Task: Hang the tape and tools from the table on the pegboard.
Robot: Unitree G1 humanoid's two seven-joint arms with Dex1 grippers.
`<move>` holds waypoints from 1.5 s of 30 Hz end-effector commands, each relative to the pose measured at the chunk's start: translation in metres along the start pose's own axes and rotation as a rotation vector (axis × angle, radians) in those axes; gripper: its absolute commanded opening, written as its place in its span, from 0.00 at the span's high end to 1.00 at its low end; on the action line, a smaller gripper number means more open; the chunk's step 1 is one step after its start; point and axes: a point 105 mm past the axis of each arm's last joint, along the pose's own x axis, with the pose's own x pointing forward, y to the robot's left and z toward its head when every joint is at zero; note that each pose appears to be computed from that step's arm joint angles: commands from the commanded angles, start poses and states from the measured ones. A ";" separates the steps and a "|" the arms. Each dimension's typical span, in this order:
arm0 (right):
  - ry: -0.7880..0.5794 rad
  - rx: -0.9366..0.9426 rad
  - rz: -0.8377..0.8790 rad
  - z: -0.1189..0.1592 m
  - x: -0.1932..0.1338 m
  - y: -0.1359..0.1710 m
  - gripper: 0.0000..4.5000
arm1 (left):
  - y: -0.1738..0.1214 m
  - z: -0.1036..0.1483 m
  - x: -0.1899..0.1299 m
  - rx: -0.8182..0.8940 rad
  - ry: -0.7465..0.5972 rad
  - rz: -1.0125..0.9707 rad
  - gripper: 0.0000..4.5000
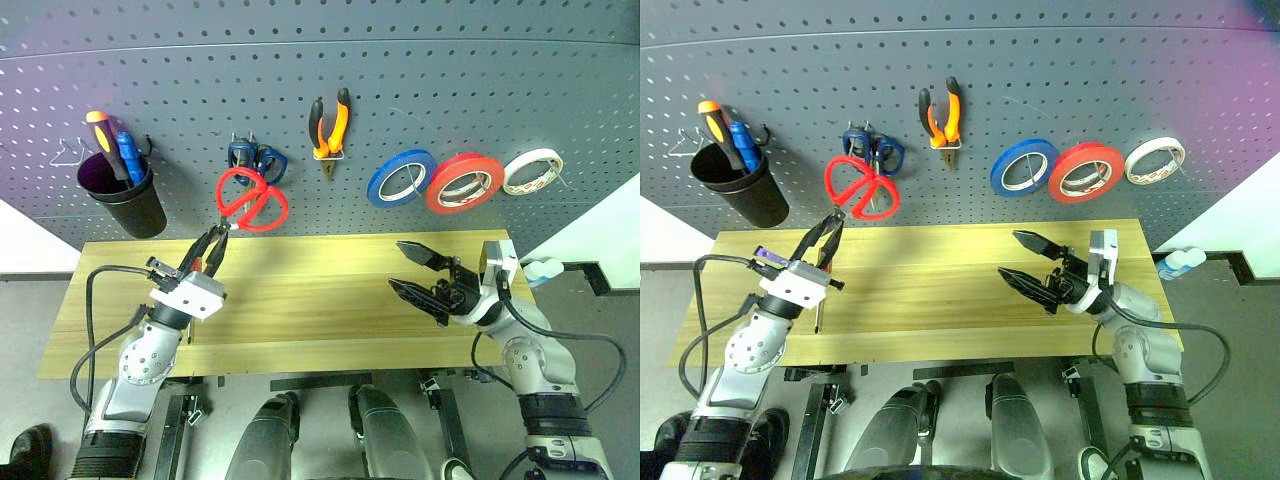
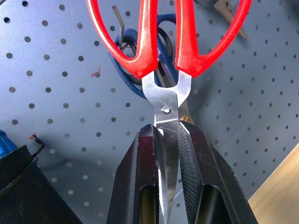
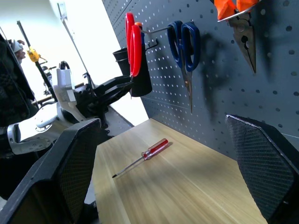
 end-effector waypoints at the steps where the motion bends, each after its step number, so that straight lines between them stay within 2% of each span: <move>1: -0.052 -0.042 0.028 0.016 0.003 0.006 0.00 | 0.009 0.013 0.007 -0.006 -0.033 0.025 0.94; 13: -0.084 0.000 0.086 0.022 0.008 0.020 0.00 | 0.009 0.012 0.012 -0.053 0.010 0.016 0.94; 16: -0.110 0.014 0.104 0.027 0.011 0.024 0.00 | 0.009 0.008 0.013 -0.081 0.029 0.010 0.94; 22: -0.079 0.017 0.169 0.021 0.019 0.038 0.00 | 0.007 -0.005 0.020 -0.102 0.069 0.010 0.94; 35: -0.061 -0.005 0.209 0.028 0.026 0.042 0.00 | -0.005 -0.027 0.030 -0.210 0.127 -0.014 0.94; 45: -0.043 -0.002 0.179 0.023 0.022 0.037 0.00 | -0.011 -0.031 0.019 -0.255 0.143 -0.043 0.22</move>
